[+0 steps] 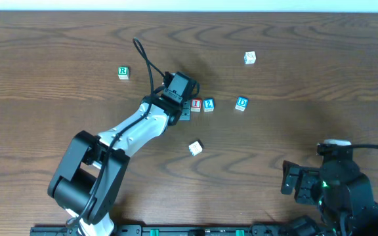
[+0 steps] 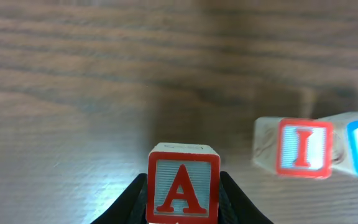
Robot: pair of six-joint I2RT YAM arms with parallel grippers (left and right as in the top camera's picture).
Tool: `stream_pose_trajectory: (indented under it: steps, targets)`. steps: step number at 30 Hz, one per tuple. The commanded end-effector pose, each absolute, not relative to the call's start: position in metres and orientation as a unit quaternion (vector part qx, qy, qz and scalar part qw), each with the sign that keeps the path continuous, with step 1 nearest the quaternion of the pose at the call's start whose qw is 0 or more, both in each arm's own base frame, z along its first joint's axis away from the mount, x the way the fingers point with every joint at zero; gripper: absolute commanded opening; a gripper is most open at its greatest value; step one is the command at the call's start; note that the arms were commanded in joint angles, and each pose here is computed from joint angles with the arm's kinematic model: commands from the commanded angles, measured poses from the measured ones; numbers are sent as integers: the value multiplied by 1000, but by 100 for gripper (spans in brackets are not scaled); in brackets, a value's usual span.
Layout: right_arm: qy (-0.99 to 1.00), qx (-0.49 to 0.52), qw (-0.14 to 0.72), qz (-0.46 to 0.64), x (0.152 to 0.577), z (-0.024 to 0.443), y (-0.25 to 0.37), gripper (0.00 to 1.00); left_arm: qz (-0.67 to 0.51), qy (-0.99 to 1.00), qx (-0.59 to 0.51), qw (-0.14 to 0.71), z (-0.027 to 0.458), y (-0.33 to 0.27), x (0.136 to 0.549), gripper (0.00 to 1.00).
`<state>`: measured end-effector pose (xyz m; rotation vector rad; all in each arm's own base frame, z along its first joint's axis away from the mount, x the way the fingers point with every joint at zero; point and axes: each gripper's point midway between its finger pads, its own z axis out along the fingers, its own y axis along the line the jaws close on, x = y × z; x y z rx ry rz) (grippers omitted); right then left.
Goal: Spell out Ai2
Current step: 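Carry the 'A' block and lower it left of the 'I' block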
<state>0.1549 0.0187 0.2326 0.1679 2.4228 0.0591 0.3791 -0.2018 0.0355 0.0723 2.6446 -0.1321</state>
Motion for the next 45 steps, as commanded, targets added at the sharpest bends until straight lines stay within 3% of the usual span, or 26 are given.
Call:
stream_pose_trajectory:
  steps: [1,33,39,41,45]
  targets:
    - [933,81,351,23,155,233,16,99,-73,967,36,242,31,-214,383,5]
    - [933,81,351,23,155,233,16,99,-81,964,36,252,19,-220,393,6]
    - [933,81,351,23,155,233,16,99,-83,963,36,255,20,-221,394,16]
    - [933,81,351,23,155,233,16,99,-83,963,36,255,20,-221,394,26]
    - [933,81,351,23,155,233,16,99,-84,962,36,256,20,-222,395,30]
